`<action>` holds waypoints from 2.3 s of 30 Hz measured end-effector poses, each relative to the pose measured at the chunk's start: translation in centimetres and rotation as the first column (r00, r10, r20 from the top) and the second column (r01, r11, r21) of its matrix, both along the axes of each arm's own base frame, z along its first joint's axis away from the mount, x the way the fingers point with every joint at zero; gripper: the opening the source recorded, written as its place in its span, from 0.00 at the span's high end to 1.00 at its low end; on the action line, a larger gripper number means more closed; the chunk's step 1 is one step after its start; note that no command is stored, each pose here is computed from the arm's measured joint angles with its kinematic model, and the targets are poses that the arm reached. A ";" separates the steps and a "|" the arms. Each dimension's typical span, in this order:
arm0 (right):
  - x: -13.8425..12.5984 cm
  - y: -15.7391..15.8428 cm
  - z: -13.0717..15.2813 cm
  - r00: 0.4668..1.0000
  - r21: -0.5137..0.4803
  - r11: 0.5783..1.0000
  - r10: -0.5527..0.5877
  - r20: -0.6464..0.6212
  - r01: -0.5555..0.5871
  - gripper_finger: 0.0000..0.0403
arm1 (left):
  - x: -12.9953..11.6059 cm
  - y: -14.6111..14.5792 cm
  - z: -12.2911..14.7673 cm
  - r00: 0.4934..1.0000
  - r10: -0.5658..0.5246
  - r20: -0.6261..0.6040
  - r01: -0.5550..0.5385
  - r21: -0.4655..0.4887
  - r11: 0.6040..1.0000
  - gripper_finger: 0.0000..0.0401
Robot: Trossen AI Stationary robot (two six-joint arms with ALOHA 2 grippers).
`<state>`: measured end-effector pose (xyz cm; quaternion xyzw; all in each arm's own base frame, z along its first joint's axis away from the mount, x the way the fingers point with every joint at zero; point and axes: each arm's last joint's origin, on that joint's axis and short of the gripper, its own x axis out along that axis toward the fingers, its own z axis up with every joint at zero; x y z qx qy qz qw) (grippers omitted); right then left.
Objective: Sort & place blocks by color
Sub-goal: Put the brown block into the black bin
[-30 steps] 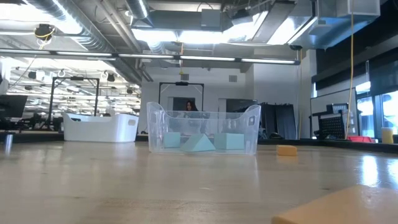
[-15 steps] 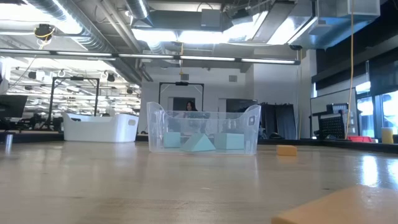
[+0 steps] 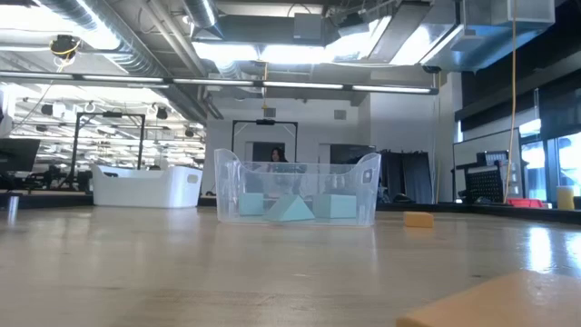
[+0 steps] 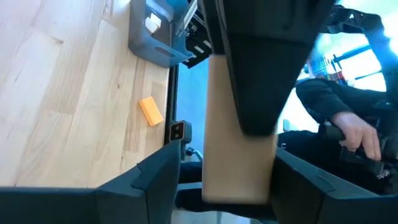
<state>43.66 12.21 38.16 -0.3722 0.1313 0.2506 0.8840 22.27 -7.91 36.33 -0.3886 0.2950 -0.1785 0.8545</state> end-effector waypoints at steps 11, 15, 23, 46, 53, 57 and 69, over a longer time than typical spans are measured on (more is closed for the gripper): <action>-3.2 2.1 2.6 0.979 -0.111 0.983 -0.162 -0.122 0.148 0.66 | -2.2 1.1 1.2 0.993 0.051 0.111 -0.066 0.133 0.989 0.48; -4.9 2.4 3.9 0.935 -0.065 0.956 -0.295 -0.198 0.287 0.66 | -2.9 1.4 1.8 0.983 0.059 0.172 -0.092 0.192 0.977 0.48; -9.0 2.4 4.6 0.743 -0.010 0.825 -0.515 -0.427 0.566 0.66 | -4.0 2.0 2.0 0.971 0.044 0.234 -0.126 0.347 0.929 0.48; -13.4 7.1 0.4 0.240 -0.049 0.671 -0.331 -0.913 0.740 0.66 | -4.9 2.4 1.4 0.976 -0.023 0.217 -0.094 0.512 0.854 0.48; -15.1 6.3 -0.8 0.170 -0.125 0.665 -0.360 -0.917 0.736 0.66 | -4.9 2.4 1.4 0.976 -0.024 0.216 -0.093 0.513 0.853 0.48; -16.6 5.4 -2.8 0.043 -0.226 0.604 -0.396 -0.917 0.764 0.66 | -4.9 2.4 1.4 0.976 -0.024 0.216 -0.093 0.513 0.853 0.48; -19.3 4.9 -9.0 -0.150 -0.328 0.570 -0.337 -0.930 0.753 0.66 | -5.0 2.4 1.3 0.978 -0.036 0.204 -0.080 0.532 0.843 0.48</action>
